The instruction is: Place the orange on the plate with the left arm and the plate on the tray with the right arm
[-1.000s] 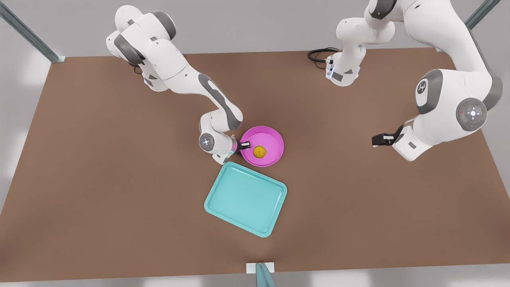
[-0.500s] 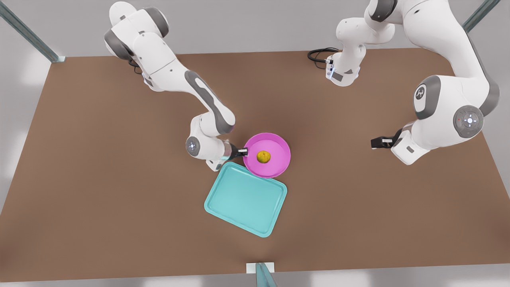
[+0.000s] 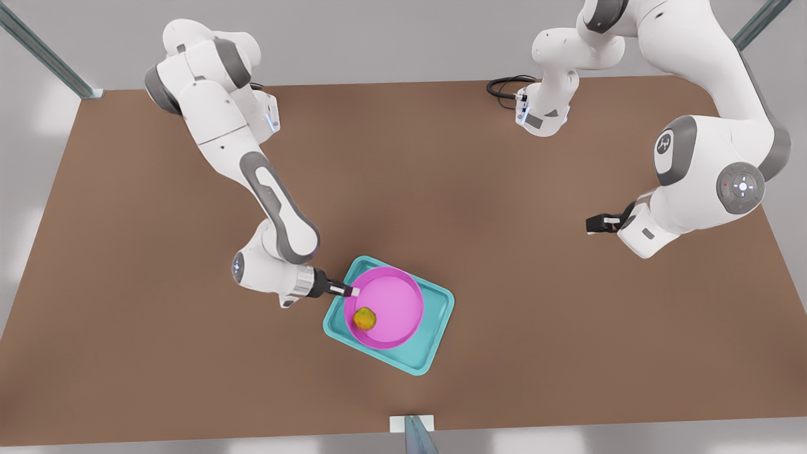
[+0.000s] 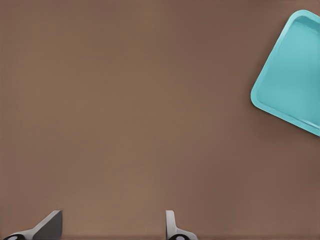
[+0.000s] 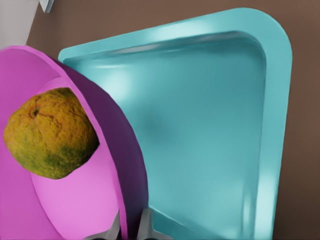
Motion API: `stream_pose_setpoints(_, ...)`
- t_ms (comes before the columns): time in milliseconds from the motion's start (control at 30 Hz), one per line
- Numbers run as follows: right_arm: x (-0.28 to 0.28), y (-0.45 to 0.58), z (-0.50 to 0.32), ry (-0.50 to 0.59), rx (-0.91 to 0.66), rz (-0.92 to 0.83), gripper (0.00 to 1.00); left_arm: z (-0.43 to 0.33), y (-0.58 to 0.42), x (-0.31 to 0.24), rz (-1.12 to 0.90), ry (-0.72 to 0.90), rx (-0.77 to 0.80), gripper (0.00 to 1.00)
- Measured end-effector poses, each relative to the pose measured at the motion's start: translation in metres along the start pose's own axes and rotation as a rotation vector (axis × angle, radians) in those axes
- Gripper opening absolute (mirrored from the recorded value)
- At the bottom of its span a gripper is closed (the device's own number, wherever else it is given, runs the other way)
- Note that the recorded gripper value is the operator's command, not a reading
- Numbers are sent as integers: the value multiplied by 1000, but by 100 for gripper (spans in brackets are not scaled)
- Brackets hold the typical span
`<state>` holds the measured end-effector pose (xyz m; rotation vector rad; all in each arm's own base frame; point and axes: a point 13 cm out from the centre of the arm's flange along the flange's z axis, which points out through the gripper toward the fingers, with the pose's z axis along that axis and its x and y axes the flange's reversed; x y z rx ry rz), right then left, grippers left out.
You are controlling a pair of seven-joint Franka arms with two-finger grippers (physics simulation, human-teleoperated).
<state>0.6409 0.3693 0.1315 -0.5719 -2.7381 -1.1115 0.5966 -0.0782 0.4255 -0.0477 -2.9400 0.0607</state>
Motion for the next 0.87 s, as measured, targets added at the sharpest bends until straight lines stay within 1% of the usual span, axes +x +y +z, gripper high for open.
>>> stream_pose_setpoints(133, -1, -6, 6, 4, 5, 7, 21, 0, 0, 0, 0, -1, 0, 100)
stream_pose_setpoints(167, -1, -6, 6, 4, 6, 7, 96, -1, 0, 0, 0, -1, 0, 100)
stream_pose_setpoints(200, -1, -6, 6, 4, 8, 7, 100, 0, 0, 0, 0, -1, 0, 100)
stream_pose_setpoints(433, 15, 21, -3, 4, -6, -19, 100, 0, 0, 0, 0, 0, -1, 100)
stream_pose_setpoints(467, 16, 17, -20, -1, 1, -17, 100, 0, 0, 0, 0, 1, -2, 100)
stream_pose_setpoints(500, 3, 5, -50, -6, 34, -41, 100, 0, 0, 1, 0, 1, -2, 100)
stream_pose_setpoints(533, -18, -7, -87, -10, 103, -113, 100, -1, -1, 1, 1, 0, -2, 100)
stream_pose_setpoints(600, -52, 6, -186, -44, 305, -353, 100, -1, -3, 2, 5, 1, -4, 100)
stream_pose_setpoints(633, -51, 20, -248, -82, 416, -452, 100, 0, -3, 1, 5, 2, -5, 100)
stream_pose_setpoints(667, -37, 37, -312, -130, 511, -527, 100, 0, -3, 1, 6, 3, -6, 100)
stream_pose_setpoints(733, 4, 55, -406, -189, 654, -607, 100, 0, -3, 2, 6, 4, -8, 100)
stream_pose_setpoints(767, 23, 51, -431, -186, 710, -619, 100, 0, -3, 2, 7, 4, -8, 100)
stream_pose_setpoints(867, 52, 29, -460, -128, 822, -619, 100, 2, -7, 3, 15, 8, -14, 100)
